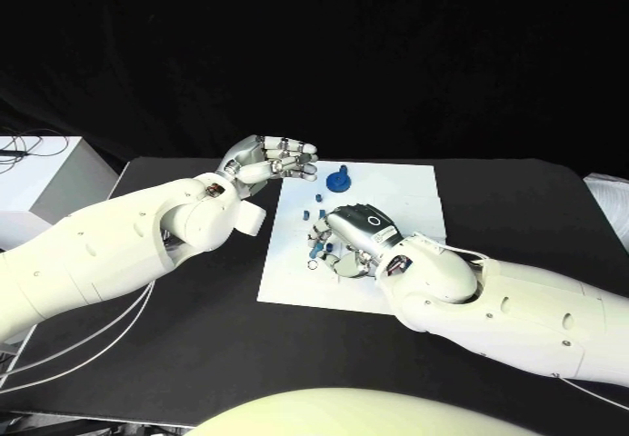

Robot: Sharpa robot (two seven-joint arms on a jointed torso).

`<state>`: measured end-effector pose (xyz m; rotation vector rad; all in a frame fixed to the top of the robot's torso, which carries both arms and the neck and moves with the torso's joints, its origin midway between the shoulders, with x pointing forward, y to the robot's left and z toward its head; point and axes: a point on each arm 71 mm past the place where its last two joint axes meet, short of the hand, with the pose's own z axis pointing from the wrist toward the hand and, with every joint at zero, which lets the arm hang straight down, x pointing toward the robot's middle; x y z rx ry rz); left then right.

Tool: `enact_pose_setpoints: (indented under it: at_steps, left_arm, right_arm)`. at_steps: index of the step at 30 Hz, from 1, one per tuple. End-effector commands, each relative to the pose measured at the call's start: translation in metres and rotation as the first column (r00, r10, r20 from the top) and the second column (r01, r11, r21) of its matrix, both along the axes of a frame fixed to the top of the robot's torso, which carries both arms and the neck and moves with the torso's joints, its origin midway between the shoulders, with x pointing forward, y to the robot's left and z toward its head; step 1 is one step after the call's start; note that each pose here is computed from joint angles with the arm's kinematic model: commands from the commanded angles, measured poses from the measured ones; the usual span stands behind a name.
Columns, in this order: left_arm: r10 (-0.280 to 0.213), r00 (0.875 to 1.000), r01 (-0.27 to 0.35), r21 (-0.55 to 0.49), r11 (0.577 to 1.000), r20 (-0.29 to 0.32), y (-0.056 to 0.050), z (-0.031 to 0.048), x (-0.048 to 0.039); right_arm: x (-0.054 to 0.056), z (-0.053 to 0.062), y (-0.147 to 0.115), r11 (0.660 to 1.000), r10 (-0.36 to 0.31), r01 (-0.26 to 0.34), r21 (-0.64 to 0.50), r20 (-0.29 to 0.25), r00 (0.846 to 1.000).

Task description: Assemble the parts on the task board

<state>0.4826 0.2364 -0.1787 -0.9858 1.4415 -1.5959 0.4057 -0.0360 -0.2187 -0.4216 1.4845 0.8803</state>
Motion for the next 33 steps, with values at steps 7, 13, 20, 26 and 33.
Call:
enact_pose_setpoints:
  at_steps: [7,13,20,26,33]
  left_arm:
    - [-0.002,1.000,0.002,-0.022,1.000,0.009,-0.002,0.0015,-0.0003]
    - [-0.002,1.000,0.002,-0.022,1.000,0.009,-0.002,0.0014,-0.0002]
    - [-0.003,1.000,0.003,-0.022,1.000,0.008,-0.002,0.0013,-0.0001]
    - [-0.003,1.000,0.003,-0.022,1.000,0.007,-0.002,0.0013,-0.0001]
    - [-0.004,1.000,0.004,-0.022,1.000,0.007,-0.002,0.0013,-0.0003]
  right_arm:
    - [0.002,-0.010,0.003,1.000,0.010,-0.009,-0.026,0.025,1.000]
    - [0.004,-0.017,0.003,0.999,0.002,-0.001,-0.041,0.023,1.000]
    - [0.002,-0.019,0.005,0.999,0.005,-0.004,-0.042,0.019,1.000]
    - [0.000,-0.020,0.006,0.999,0.008,-0.008,-0.039,0.018,1.000]
    - [0.000,-0.020,0.007,0.999,0.012,-0.011,-0.042,0.015,1.000]
